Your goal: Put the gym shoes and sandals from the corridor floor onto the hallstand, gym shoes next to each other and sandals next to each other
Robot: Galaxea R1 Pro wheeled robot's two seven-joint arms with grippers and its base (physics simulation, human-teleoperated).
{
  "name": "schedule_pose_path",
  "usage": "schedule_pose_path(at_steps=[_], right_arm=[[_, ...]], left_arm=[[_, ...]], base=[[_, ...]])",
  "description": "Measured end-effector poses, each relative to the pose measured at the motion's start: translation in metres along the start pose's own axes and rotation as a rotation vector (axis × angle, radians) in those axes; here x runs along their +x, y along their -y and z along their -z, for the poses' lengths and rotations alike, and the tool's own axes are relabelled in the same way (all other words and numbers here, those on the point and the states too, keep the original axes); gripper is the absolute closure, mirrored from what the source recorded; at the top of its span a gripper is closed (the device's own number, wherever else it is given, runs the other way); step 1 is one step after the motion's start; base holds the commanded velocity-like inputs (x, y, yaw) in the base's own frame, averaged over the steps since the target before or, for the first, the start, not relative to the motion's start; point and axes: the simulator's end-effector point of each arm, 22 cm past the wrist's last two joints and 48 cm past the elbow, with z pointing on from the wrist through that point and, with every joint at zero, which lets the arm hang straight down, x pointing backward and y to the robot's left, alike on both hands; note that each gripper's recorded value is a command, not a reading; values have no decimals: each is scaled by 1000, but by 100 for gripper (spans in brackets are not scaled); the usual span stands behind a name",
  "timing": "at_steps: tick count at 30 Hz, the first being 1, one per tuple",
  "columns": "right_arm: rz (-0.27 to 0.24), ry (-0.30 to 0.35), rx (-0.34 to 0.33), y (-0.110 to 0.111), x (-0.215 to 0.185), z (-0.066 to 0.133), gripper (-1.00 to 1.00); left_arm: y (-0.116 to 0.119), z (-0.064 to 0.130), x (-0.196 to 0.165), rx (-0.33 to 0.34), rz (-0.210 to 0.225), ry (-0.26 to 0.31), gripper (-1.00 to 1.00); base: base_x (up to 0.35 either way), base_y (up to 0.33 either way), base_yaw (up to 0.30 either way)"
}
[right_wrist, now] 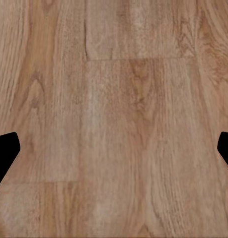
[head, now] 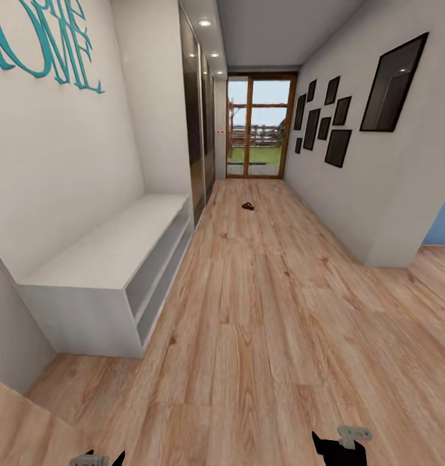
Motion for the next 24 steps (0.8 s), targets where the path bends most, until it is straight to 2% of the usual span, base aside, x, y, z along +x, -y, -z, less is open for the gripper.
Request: schedule_pose_path(at_steps=[6, 16, 24], right_arm=[[0, 0, 1, 1, 0, 0, -100], [0, 0, 1, 1, 0, 0, -100], [2, 0, -3, 0, 0, 0, -100]], left_arm=[[0, 0, 0, 0, 0, 0, -100], [0, 0, 0, 0, 0, 0, -100], [0, 0, 0, -1, 0, 0, -100]], base=[[338, 0, -34], [338, 0, -162], [338, 0, -31]])
